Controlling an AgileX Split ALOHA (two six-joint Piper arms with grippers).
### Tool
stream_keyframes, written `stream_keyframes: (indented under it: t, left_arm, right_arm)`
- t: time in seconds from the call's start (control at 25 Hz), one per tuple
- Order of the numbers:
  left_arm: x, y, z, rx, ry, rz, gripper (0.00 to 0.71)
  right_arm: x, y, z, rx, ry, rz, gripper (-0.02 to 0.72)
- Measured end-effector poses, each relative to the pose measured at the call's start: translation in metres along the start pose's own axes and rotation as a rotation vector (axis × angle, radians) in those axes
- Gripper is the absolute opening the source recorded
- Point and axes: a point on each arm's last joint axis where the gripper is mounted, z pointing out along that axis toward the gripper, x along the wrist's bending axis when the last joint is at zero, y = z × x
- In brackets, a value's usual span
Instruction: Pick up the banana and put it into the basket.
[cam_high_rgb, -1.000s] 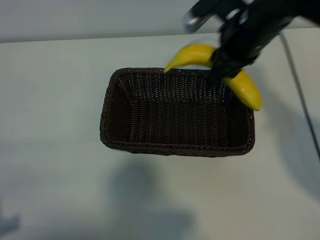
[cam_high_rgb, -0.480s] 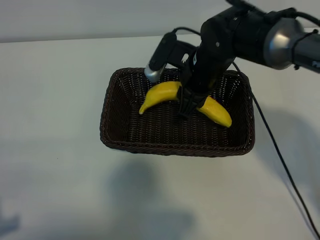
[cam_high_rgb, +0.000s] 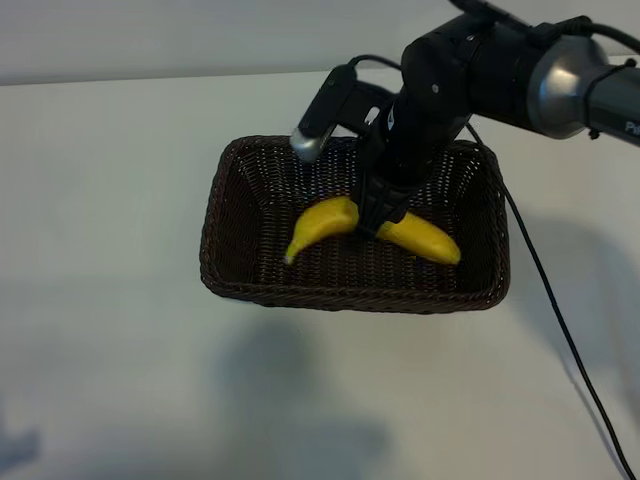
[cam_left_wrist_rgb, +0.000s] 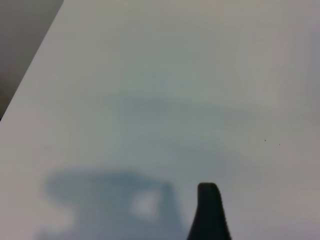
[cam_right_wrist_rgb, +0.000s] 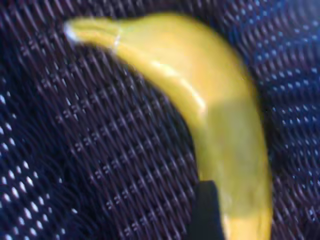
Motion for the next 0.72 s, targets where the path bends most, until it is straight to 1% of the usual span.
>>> stream_keyframes:
  t: [0.08,0.12,0.16,0.24,0.36,0.44,0.56,0.72]
  left_arm:
    - [0.000,0.000,0.000,0.000,0.000,0.000,0.562]
    - [0.000,0.000,0.000,0.000,0.000,0.000,0.562]
    - [0.000,0.000,0.000,0.000,0.000,0.000,0.562]
    - [0.000,0.000,0.000,0.000,0.000,0.000,0.562]
    - [0.000,0.000,0.000,0.000,0.000,0.000,0.562]
    - [0.000,0.000,0.000,0.000,0.000,0.000,0.562]
    - [0.000,0.000,0.000,0.000,0.000,0.003,0.562]
    - [0.000,0.000,0.000,0.000,0.000,0.003,0.562]
  right_arm:
    - [-0.002,0.003,-0.016,-0.004,-0.008,0.030,0.653]
    - [-0.003,0.006,-0.025,-0.008,-0.018,0.043,0.659]
    - [-0.005,0.007,-0.034,-0.005,-0.026,0.062,0.659]
    - [-0.014,0.009,-0.053,-0.009,-0.067,0.094,0.657]
    - [-0.037,0.001,-0.067,0.000,-0.124,0.164,0.633]
    - [-0.057,-0.011,-0.067,0.017,-0.146,0.234,0.611]
    - [-0.093,-0.038,-0.061,0.056,-0.176,0.368,0.593]
    - [-0.141,-0.084,-0.056,0.107,-0.208,0.581,0.590]
